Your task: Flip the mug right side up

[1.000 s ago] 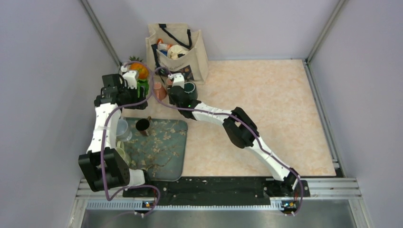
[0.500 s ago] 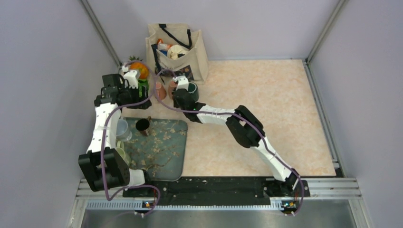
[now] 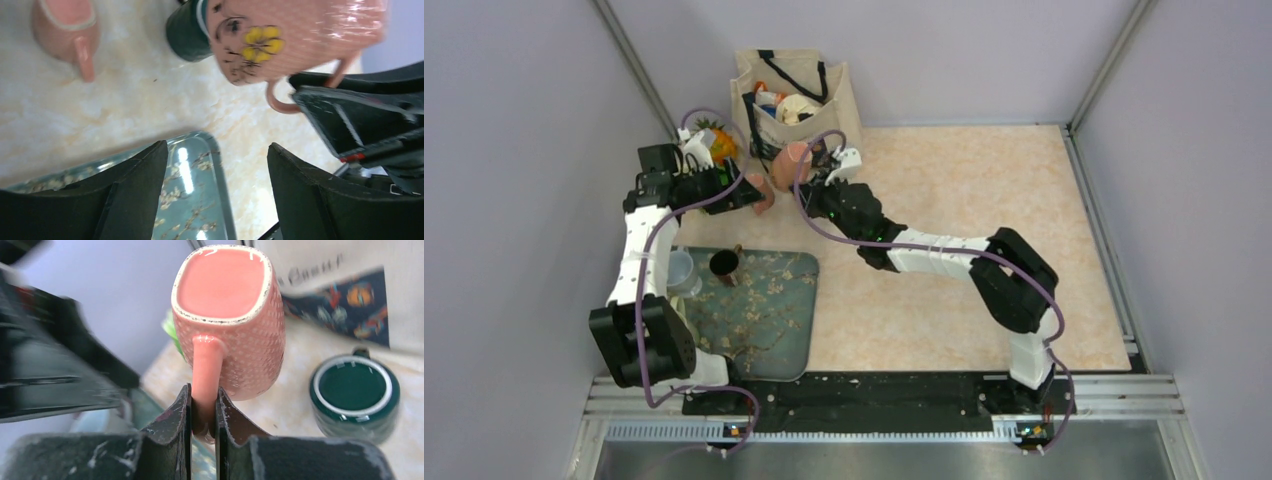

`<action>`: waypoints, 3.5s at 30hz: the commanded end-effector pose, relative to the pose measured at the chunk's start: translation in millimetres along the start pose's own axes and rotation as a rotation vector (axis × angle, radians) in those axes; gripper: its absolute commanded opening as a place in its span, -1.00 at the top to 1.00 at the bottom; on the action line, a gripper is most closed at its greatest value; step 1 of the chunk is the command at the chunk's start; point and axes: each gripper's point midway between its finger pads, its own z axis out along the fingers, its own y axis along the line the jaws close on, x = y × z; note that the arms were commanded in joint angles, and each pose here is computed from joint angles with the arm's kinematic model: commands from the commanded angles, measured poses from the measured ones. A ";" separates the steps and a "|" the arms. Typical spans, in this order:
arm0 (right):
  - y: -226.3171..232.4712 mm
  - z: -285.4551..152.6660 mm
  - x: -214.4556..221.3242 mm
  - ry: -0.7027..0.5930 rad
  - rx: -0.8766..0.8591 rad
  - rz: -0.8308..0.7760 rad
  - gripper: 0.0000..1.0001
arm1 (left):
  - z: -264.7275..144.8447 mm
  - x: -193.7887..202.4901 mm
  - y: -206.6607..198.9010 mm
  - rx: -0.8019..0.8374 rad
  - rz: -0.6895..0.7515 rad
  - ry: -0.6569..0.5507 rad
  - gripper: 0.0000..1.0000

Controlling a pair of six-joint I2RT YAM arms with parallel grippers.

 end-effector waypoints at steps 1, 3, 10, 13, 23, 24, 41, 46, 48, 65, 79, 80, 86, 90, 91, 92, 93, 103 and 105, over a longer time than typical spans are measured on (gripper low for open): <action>66.8 -45.5 -152.2 -0.390 -0.231 0.153 1.00 | -18.4 -47.6 -53.5 0.196 0.036 -0.136 -0.56; 72.6 -58.6 -164.6 -0.424 -0.265 0.183 1.00 | -25.9 -55.1 -66.9 0.238 0.055 -0.172 -0.59; 92.6 -77.0 -183.0 -0.453 -0.373 0.261 1.00 | -45.0 -76.8 -115.2 0.431 0.070 -0.258 -0.65; 95.6 -80.5 -186.9 -0.453 -0.386 0.274 1.00 | -51.6 -80.2 -128.7 0.499 0.078 -0.274 -0.62; 111.9 -95.1 -197.0 -0.459 -0.485 0.324 1.00 | -43.4 -75.7 -137.7 0.526 0.084 -0.253 -0.57; 112.0 -94.2 -194.8 -0.452 -0.487 0.328 1.00 | -42.4 -75.9 -138.3 0.529 0.085 -0.250 -0.57; 120.0 -67.9 -152.2 -0.242 -0.698 0.727 1.00 | -69.7 -85.7 -172.9 0.680 0.105 -0.285 0.19; 122.4 -58.4 -135.4 -0.166 -0.725 0.821 1.00 | -69.7 -87.3 -173.0 0.681 0.108 -0.292 0.38; 121.3 -57.2 -130.9 -0.146 -0.720 0.836 1.00 | -67.5 -88.1 -170.3 0.673 0.103 -0.292 0.82; 47.5 -69.1 -37.9 0.071 -0.345 0.677 -0.62 | -36.0 -90.5 -71.6 0.031 0.285 -0.285 1.00; -82.3 -141.6 -71.2 0.091 0.217 -0.047 -0.87 | -41.4 110.8 -36.1 -0.187 0.848 0.623 1.00; -90.9 -146.8 -76.3 0.078 0.242 -0.057 -0.88 | -45.9 124.2 -34.2 -0.182 0.889 0.680 1.00; -109.2 -164.9 -88.5 0.023 0.289 -0.061 -0.90 | -65.9 186.2 -23.7 -0.115 1.021 0.870 1.00; -111.5 -168.1 -90.5 0.016 0.296 -0.075 -0.90 | -73.5 195.7 -16.7 -0.121 1.073 0.866 1.00; -111.7 -168.7 -91.4 0.013 0.296 -0.078 -0.90 | -77.2 197.6 -12.7 -0.138 1.074 0.880 1.00; -112.1 -169.6 -92.2 0.010 0.299 -0.081 -0.90 | -80.5 202.0 -8.4 -0.143 1.079 0.897 1.00; -112.3 -170.0 -92.8 0.007 0.302 -0.082 -0.90 | -82.6 207.4 -4.8 -0.138 1.085 0.913 1.00; -114.4 -171.9 -94.5 -0.009 0.308 -0.085 -0.90 | -71.9 244.6 12.1 -0.059 1.076 0.995 1.00; -115.3 -173.4 -95.5 -0.013 0.313 -0.089 -0.90 | -70.1 250.8 15.6 -0.048 1.074 1.011 1.00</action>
